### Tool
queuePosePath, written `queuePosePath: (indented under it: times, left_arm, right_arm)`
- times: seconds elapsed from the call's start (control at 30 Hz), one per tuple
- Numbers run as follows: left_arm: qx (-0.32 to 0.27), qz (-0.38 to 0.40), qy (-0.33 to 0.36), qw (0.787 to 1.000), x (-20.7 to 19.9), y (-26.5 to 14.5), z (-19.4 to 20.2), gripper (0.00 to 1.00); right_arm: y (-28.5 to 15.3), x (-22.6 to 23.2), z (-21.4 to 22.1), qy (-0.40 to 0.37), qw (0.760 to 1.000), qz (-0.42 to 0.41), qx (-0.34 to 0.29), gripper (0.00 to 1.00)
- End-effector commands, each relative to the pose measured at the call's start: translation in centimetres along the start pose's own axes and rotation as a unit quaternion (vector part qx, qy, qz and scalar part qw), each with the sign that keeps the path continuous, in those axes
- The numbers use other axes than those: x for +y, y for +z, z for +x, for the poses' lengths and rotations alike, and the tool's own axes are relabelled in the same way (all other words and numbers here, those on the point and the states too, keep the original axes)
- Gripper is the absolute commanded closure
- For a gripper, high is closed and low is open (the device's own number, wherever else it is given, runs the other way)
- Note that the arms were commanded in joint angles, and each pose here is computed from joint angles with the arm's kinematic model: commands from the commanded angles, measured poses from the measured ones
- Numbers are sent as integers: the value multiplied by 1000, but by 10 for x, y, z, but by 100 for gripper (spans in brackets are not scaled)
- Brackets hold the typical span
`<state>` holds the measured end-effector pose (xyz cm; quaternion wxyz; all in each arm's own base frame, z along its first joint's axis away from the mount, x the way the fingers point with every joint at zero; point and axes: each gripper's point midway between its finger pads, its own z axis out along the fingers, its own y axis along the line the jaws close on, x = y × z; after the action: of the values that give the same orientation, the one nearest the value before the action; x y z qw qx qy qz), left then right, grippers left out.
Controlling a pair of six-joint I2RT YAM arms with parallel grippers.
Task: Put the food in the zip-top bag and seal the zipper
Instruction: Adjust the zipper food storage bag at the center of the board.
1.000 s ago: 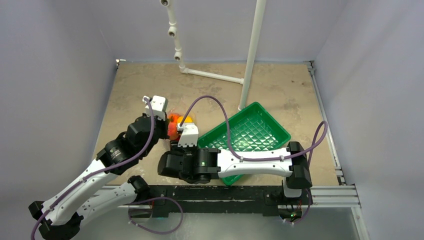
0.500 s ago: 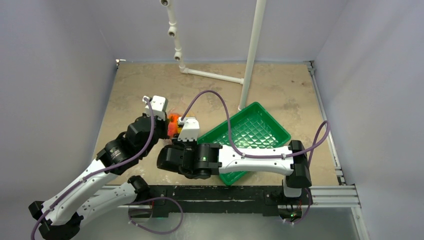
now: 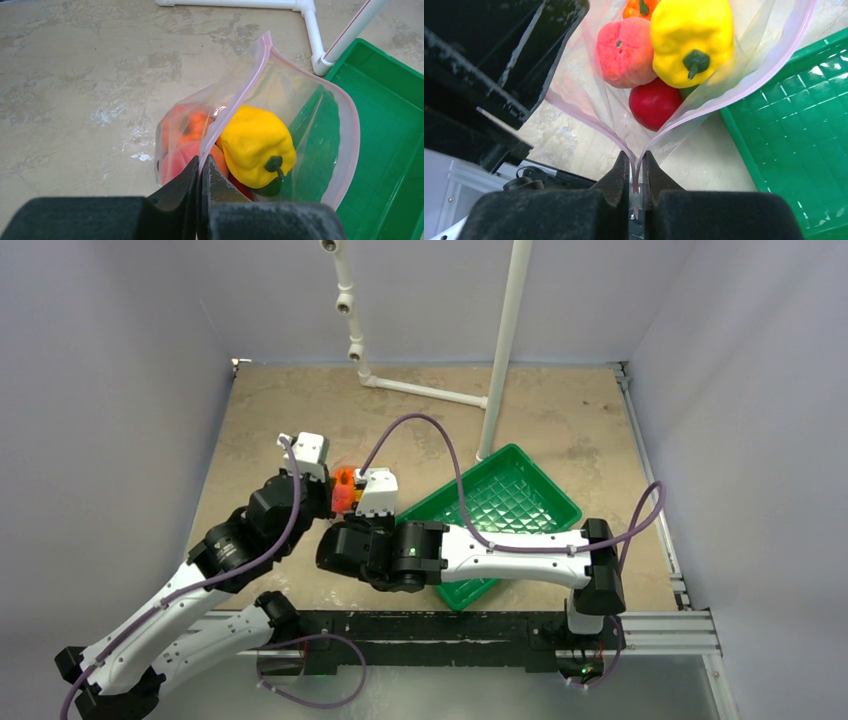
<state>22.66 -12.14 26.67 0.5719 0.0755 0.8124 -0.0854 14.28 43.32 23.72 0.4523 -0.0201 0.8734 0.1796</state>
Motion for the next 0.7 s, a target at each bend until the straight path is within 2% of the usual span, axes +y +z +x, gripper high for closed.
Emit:
queuePosePath:
  times: [0.0, 0.27, 0.67]
  left_arm:
    - [-26, -10, -43, 999, 9, -14, -16, 100]
    - [4, 33, -90, 995, -7, -22, -5, 100]
    - [52, 84, -157, 983, -32, -28, 10, 100]
  right_arm:
    - [-22, -7, -55, 3, 999, -29, -38, 100]
    - [-13, -54, -73, -20, 999, 8, -34, 100]
    - [5, -129, -110, -53, 993, 80, -69, 100]
